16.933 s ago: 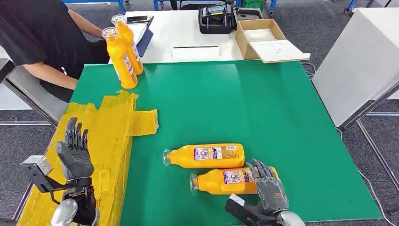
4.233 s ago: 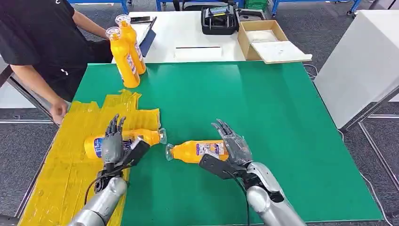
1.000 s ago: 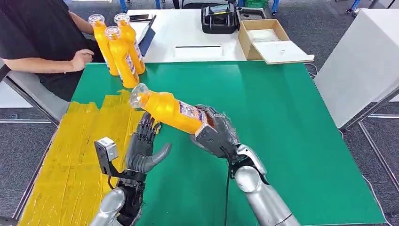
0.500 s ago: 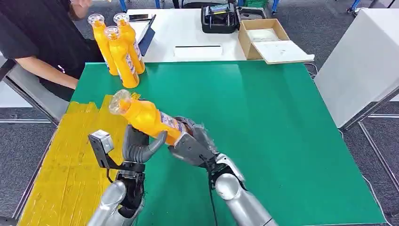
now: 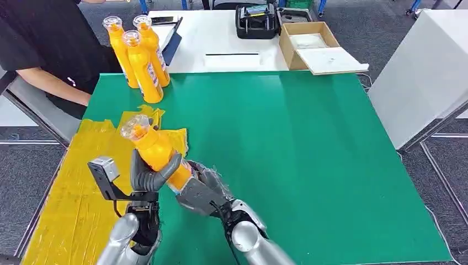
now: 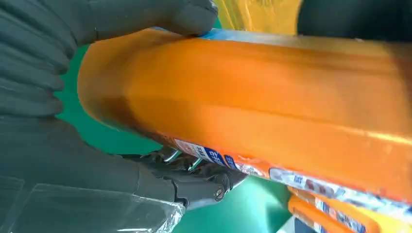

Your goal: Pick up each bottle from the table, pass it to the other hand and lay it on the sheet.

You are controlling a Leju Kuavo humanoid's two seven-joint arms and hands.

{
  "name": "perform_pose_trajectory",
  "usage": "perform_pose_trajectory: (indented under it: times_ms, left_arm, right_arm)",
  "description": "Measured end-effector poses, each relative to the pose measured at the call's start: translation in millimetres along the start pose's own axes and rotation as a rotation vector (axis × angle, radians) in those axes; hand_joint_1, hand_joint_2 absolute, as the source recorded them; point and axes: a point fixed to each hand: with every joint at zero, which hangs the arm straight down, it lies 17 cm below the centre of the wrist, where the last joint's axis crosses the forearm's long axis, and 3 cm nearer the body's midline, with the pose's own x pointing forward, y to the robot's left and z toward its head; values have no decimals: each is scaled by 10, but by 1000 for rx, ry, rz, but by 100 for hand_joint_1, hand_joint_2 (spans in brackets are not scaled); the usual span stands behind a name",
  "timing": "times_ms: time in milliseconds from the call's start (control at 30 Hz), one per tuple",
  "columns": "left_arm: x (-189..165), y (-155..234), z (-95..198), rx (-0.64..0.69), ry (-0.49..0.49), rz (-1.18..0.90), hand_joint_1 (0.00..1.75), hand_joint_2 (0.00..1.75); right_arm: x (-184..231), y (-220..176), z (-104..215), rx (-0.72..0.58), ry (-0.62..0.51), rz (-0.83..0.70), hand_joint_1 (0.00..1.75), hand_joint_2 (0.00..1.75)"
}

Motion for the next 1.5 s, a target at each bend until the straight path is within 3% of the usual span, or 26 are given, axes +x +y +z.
perform_pose_trajectory:
  times_ms: [200,233,267,767,1500]
  left_arm:
    - [-50,23,40,0,26,-15,0,175]
    - [-53,30,43,1,27,-15,21,175]
    - [-54,32,44,2,28,-16,175,175]
    - [-195,-144,147,-127,92,-70,175,175]
    - [-142,-148,216,-142,91,-70,175,175]
  right_arm:
    - [-55,90,20,16,14,-2,175,175]
    - [-58,95,20,17,15,-2,175,175]
    - [-62,102,22,19,16,-1,175,175]
    - [-183,227,114,23,59,6,175,175]
    - [-137,269,163,21,48,5,175,175]
